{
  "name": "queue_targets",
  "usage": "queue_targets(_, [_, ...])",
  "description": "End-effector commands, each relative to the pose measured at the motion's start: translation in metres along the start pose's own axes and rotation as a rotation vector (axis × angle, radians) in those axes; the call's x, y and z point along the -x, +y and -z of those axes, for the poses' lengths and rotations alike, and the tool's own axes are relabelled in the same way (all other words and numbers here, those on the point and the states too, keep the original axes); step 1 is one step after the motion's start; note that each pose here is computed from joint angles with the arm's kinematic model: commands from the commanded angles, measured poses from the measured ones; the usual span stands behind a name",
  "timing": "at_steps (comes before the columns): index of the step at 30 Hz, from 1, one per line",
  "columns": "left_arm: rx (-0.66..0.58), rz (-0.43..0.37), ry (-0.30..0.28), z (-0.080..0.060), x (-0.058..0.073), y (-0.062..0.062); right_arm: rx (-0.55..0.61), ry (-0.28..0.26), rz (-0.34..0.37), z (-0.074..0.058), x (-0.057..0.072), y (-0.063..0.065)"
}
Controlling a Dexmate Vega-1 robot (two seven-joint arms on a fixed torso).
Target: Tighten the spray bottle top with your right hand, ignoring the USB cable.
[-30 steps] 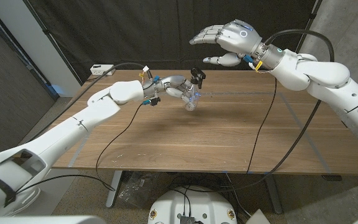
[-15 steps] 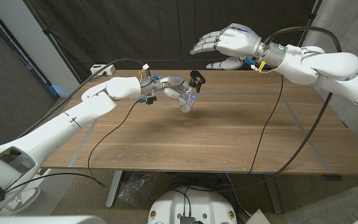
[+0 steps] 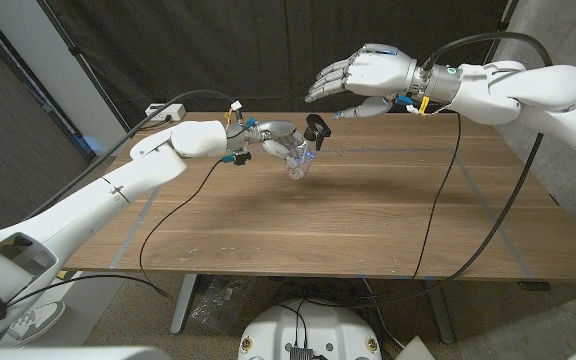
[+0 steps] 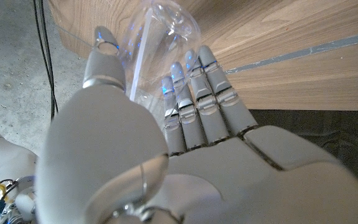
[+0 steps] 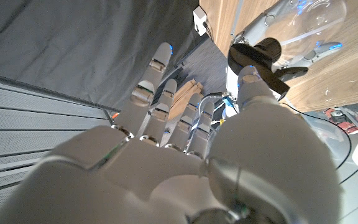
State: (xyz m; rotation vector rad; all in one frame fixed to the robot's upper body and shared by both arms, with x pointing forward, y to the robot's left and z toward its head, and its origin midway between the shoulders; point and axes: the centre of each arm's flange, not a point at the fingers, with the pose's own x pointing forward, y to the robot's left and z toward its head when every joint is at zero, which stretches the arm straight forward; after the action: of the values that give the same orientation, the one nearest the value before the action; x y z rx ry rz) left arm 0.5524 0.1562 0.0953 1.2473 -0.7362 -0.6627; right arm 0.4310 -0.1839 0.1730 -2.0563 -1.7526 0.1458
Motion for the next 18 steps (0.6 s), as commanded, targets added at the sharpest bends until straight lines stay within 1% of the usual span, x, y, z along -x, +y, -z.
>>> queue_targets(1, [-0.041, -0.001, -0.014, -0.003, -0.004, 0.001, 0.010, -0.102, 0.020, -0.008, -0.005, 0.007])
queue_targets(3, [-0.046, 0.000, -0.017, -0.005, -0.005, 0.001, 0.021, -0.117, 0.019, -0.009, -0.006, 0.010])
queue_targets(6, [-0.055, -0.002, -0.018, -0.009, -0.004, 0.002, 0.015, -0.123, 0.022, -0.008, -0.006, 0.014])
queue_targets(13, [-0.072, 0.001, -0.016, -0.015, -0.003, 0.001, 0.015, -0.134, 0.022, -0.007, -0.010, 0.017])
queue_targets(18, [-0.078, -0.014, -0.016, -0.017, -0.002, 0.000, 0.010, -0.144, 0.015, -0.008, -0.012, 0.020])
